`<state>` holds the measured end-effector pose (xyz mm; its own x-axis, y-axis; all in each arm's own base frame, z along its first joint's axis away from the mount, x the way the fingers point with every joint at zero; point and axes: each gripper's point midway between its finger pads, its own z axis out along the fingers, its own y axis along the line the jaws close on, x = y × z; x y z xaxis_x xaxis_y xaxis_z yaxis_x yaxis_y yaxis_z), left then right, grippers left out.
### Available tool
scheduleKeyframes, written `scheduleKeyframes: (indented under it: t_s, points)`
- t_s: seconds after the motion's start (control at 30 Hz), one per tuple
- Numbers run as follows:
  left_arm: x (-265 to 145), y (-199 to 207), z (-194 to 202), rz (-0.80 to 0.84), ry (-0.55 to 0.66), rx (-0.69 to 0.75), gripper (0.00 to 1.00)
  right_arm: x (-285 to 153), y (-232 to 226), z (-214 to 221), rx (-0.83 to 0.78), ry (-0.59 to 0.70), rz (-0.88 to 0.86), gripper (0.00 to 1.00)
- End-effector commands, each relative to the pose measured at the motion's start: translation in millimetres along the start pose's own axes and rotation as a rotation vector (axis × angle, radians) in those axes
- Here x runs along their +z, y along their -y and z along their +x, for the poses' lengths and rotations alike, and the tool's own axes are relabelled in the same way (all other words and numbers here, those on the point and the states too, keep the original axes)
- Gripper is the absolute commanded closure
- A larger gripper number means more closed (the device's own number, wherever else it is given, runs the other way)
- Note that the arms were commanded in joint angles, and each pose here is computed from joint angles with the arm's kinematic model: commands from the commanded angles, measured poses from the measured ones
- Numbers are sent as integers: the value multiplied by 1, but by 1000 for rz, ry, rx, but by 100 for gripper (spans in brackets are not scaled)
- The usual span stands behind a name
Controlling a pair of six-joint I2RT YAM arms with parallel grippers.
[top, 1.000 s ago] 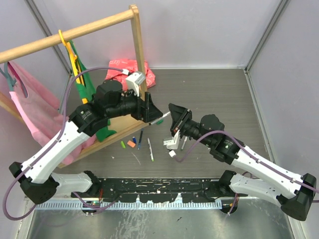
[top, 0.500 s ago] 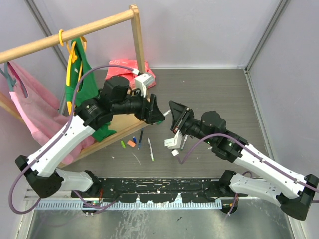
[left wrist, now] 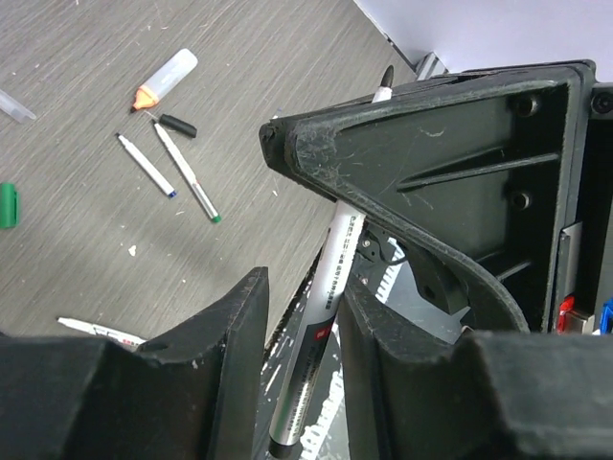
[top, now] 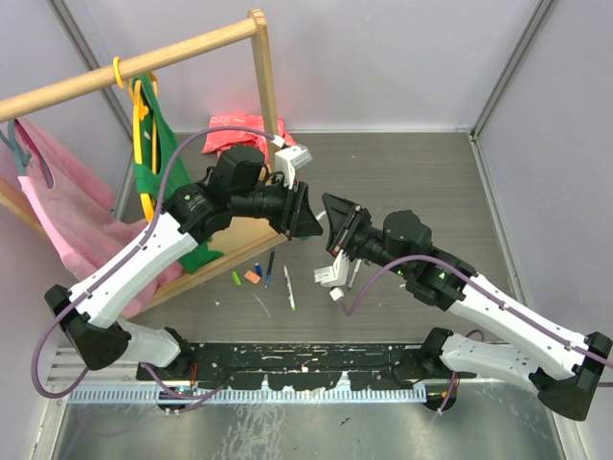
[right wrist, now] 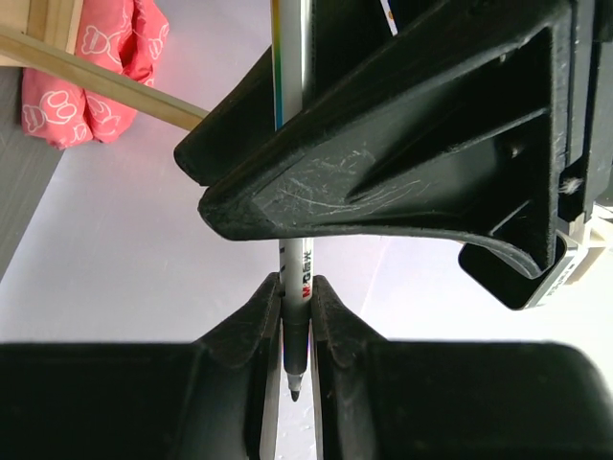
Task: Insert the pens into the pen caps
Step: Pick up the pen from the center of the board.
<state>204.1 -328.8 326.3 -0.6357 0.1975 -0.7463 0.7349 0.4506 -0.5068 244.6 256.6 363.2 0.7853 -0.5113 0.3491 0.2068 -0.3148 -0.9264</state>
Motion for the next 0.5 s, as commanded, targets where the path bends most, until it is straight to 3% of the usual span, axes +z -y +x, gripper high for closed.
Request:
scheduleKeyframes:
  t_s: [0.0,0.2,0.37,0.47]
  points:
    - [-8,21,-25,71,73,60,66,-7,29,9,-37,-29,64,100]
    - [-6,21,-20,81,49,57,82,-5,29,7,-43,-24,60,99]
    - [-5,18,-17,66,41,51,98,-3,28,6,-45,-20,52,93]
    - [-6,13,-17,39,43,49,100,-3,29,6,-43,-20,53,86]
